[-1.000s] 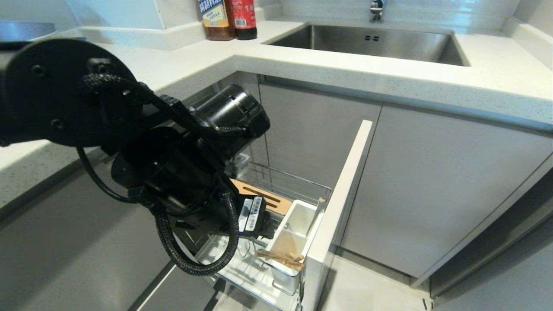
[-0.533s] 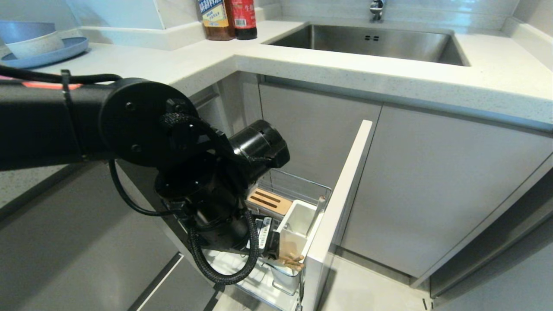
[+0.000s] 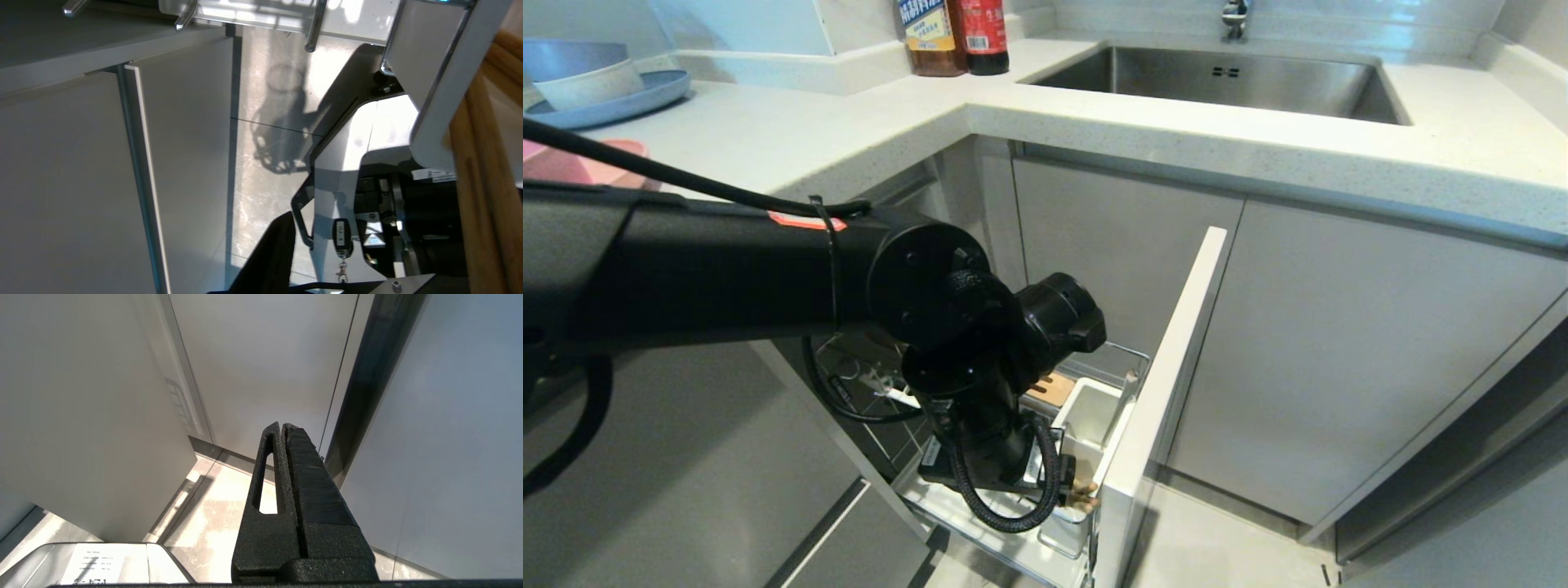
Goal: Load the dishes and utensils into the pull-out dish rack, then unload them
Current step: Take the chopsticks out of the cupboard
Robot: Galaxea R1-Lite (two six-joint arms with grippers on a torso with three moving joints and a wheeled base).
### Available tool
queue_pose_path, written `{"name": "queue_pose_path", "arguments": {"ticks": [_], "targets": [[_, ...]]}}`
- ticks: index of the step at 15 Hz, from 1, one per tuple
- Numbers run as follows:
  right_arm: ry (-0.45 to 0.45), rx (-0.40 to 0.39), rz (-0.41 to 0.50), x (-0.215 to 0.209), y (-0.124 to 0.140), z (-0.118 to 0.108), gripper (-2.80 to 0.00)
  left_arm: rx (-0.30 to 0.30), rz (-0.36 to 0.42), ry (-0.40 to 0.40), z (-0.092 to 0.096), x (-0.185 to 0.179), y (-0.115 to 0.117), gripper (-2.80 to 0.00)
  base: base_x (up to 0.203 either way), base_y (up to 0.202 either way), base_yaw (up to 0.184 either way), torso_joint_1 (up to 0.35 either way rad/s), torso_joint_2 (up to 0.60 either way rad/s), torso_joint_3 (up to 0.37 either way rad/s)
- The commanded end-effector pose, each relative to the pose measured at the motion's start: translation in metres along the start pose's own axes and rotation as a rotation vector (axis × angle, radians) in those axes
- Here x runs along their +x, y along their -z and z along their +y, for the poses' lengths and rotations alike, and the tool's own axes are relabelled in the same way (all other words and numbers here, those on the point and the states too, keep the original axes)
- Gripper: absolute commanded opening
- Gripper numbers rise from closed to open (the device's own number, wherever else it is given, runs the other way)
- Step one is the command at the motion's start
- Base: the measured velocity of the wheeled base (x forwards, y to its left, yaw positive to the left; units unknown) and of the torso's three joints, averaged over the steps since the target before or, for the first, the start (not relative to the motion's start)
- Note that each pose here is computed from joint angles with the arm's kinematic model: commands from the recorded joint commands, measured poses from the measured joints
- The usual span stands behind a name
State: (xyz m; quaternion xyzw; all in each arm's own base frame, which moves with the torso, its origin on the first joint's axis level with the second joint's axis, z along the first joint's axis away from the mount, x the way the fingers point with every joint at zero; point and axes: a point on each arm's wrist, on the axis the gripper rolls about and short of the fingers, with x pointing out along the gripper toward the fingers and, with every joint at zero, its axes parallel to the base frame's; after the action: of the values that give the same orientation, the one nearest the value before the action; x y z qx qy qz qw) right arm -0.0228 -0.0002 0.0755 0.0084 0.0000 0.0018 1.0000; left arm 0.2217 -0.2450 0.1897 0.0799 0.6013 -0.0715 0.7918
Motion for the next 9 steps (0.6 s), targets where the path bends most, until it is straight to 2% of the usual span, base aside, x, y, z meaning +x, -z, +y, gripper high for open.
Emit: {"name": "queue_pose_path", "arguments": {"ticks": [1,5,6,9], "targets": [[-0.001,0.000,0.001,0.0001,0.0004,0.0000,-2.80,-0.008,0.005,-0.006,-0.0027,0.0056,-0.0020,0.00,0.000,0.000,0.000,0.000,0.00,0.000],[-0.001,0.000,0.002,0.0001,0.0004,0.0000,-2.80,-0.028,-0.013,0.006,-0.0040,0.0057,-0.0038,0.00,0.000,0.000,0.000,0.000,0.00,0.000],[-0.001,0.000,0.002,0.0001,0.0004,0.0000,-2.80,-0.027,-0.012,0.005,-0.0042,0.0063,-0.0039,-2.80,0.000,0.000,0.000,0.000,0.00,0.000],[-0.001,0.000,0.002,0.0001,0.0004,0.0000,-2.80,-0.028,-0.014,0.007,-0.0051,0.0058,-0.0035,-2.80,0.000,0.000,0.000,0.000,0.00,0.000]]}}
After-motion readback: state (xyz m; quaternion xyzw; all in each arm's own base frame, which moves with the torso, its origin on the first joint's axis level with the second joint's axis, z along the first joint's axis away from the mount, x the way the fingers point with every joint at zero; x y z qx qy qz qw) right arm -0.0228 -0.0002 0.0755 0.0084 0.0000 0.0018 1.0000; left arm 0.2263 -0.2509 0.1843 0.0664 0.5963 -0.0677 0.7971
